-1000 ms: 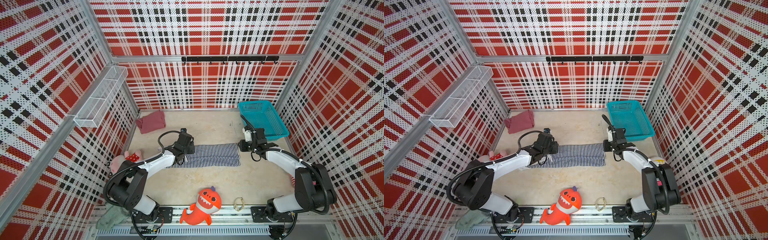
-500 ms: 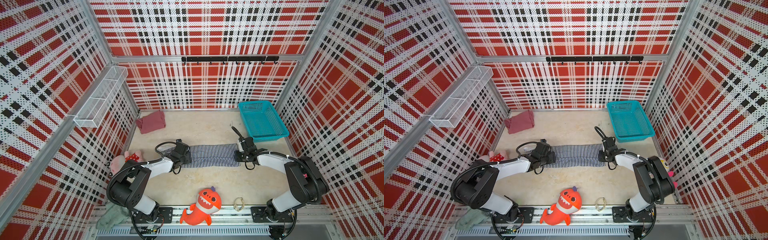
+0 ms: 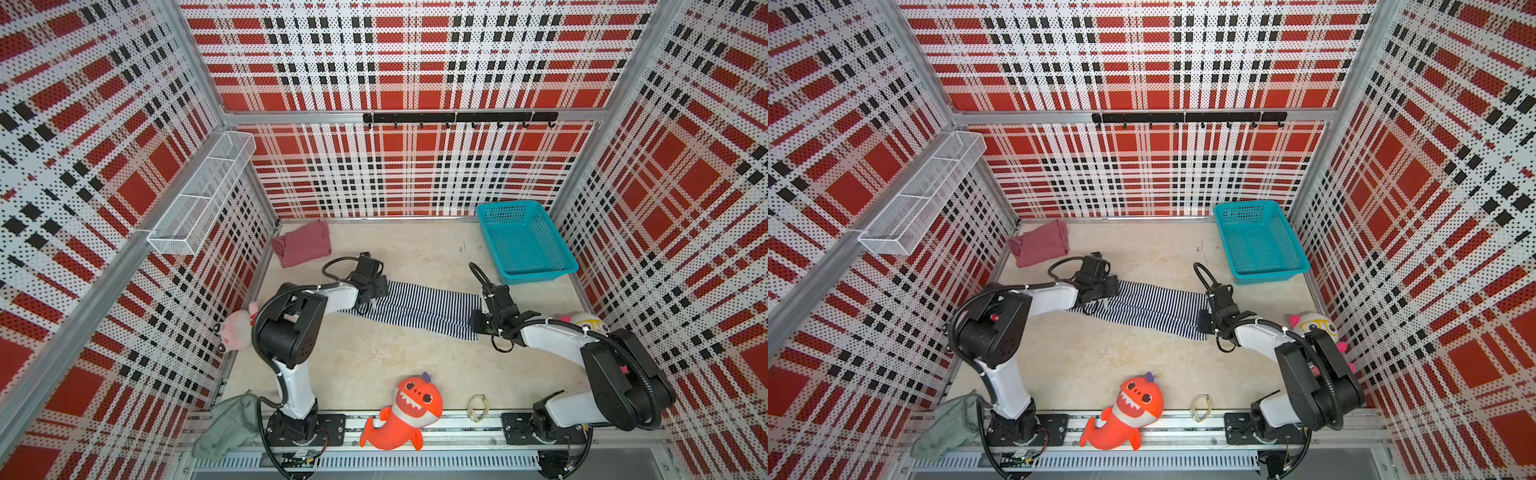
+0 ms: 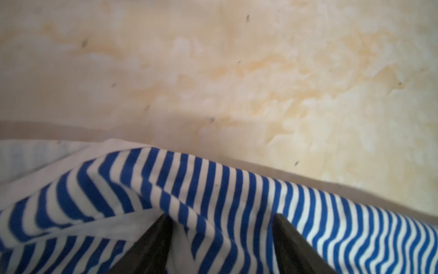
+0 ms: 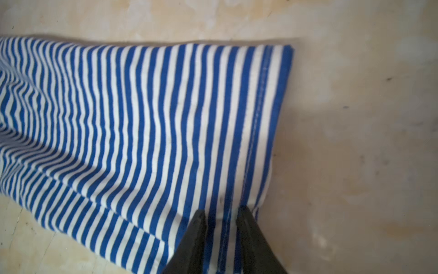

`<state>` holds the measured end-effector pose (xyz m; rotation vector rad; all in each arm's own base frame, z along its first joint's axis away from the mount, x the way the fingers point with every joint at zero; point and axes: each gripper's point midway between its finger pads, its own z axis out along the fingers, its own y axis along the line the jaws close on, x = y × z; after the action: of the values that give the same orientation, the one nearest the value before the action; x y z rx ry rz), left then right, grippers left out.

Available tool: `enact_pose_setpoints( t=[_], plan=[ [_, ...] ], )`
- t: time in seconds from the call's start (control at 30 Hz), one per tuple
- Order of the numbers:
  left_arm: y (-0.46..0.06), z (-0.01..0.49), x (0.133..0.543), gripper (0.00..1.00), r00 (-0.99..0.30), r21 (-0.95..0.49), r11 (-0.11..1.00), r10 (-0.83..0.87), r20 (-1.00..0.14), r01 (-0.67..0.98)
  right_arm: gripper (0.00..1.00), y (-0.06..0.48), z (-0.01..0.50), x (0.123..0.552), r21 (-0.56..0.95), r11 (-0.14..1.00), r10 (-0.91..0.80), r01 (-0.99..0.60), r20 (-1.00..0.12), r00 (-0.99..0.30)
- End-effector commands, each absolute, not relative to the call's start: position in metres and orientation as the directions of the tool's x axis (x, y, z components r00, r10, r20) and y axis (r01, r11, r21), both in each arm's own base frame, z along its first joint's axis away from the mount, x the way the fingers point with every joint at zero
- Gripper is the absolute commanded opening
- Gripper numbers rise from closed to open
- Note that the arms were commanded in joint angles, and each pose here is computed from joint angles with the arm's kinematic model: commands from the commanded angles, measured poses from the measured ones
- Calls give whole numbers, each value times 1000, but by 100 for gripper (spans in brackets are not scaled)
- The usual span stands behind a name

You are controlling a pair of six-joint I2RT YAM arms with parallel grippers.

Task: Fold and stack tank tops
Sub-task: Rotate the tank top at the center of the table.

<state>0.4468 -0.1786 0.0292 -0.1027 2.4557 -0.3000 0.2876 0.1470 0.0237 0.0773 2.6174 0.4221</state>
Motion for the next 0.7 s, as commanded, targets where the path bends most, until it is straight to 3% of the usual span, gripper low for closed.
enact_pose_setpoints(
  t=[0.0, 0.17, 0.3, 0.47, 0.67],
  plan=[
    [-209, -12, 448, 70, -859, -242, 966, -50, -509, 88, 29, 160, -7, 224, 301, 954, 86, 2, -268, -960],
    [-272, -20, 483, 70, -861, -262, 937, 73, -504, 233, 29, 209, 0, 180, 397, 914, 14, -87, -243, -970],
    [-329, -24, 506, 76, -820, -270, 877, 208, -534, 398, 31, 257, 23, 157, 489, 842, -102, -228, -271, -957],
    [-353, 28, 536, 92, -723, -238, 844, 228, -652, 481, 38, 252, 66, 178, 437, 853, -102, -286, -397, -912],
    [-322, 116, 550, 95, -634, -171, 880, 172, -753, 442, 38, 219, 80, 219, 370, 905, -25, -212, -449, -893]
  ],
)
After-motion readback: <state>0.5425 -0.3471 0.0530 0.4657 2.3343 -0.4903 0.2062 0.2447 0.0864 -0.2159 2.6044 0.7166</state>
